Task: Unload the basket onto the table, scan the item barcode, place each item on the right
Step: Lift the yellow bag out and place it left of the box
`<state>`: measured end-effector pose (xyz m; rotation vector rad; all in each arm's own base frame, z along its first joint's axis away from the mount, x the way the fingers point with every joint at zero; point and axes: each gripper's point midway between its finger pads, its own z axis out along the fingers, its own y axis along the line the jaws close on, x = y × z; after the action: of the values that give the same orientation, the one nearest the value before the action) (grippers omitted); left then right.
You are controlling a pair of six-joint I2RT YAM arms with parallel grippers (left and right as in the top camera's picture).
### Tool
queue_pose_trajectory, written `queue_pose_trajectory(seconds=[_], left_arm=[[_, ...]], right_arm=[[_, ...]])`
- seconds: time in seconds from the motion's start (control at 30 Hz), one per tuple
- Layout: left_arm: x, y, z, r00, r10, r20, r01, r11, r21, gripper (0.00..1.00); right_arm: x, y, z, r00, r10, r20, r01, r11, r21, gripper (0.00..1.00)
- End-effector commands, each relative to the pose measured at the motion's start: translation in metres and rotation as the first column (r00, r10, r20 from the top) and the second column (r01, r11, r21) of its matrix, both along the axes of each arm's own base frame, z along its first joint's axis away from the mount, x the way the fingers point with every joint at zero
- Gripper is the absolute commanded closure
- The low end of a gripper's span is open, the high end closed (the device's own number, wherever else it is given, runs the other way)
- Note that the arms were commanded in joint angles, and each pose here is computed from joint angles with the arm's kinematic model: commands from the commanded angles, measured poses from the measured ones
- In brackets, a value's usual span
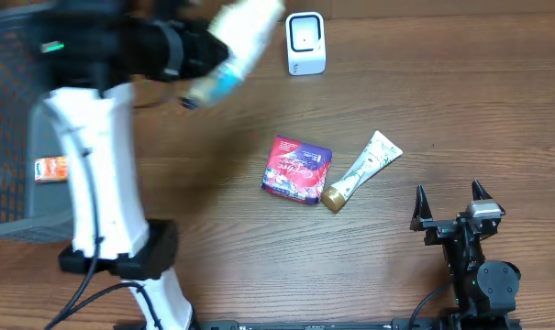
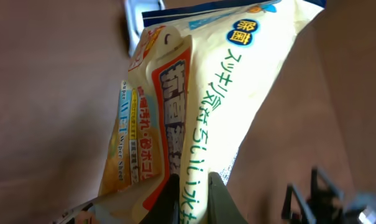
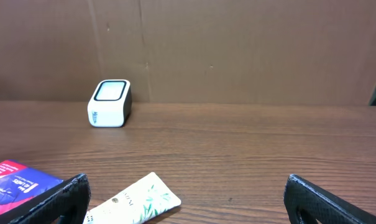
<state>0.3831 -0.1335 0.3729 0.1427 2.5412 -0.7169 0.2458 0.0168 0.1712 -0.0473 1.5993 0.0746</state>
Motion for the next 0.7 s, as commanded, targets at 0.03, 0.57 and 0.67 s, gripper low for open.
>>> queue_pose_trajectory(seconds=[0.03,0.57,0.67], left_arm=[[-0.011,-0.039,-0.059,0.991,-0.068,-0.118,0.093,0.970,0.224,0.96],[-0.024,0.023,-0.191,0.839,0.515,-0.175,-0.247,0.646,0.722,0.96],[-0.021,0.013,-0.206,0.839,0.505,-0.204,-0.242,0.680,0.692,0.96]], right_arm=[[0.000,-0.003,-0.002,1.000,-0.013,0.005,0.013,1.000,-0.001,0.00],[0.000,-0.003,-0.001,1.000,-0.013,0.005,0.013,1.000,-0.001,0.00],[0.000,-0.003,-0.002,1.000,-0.013,0.005,0.013,1.000,-0.001,0.00]])
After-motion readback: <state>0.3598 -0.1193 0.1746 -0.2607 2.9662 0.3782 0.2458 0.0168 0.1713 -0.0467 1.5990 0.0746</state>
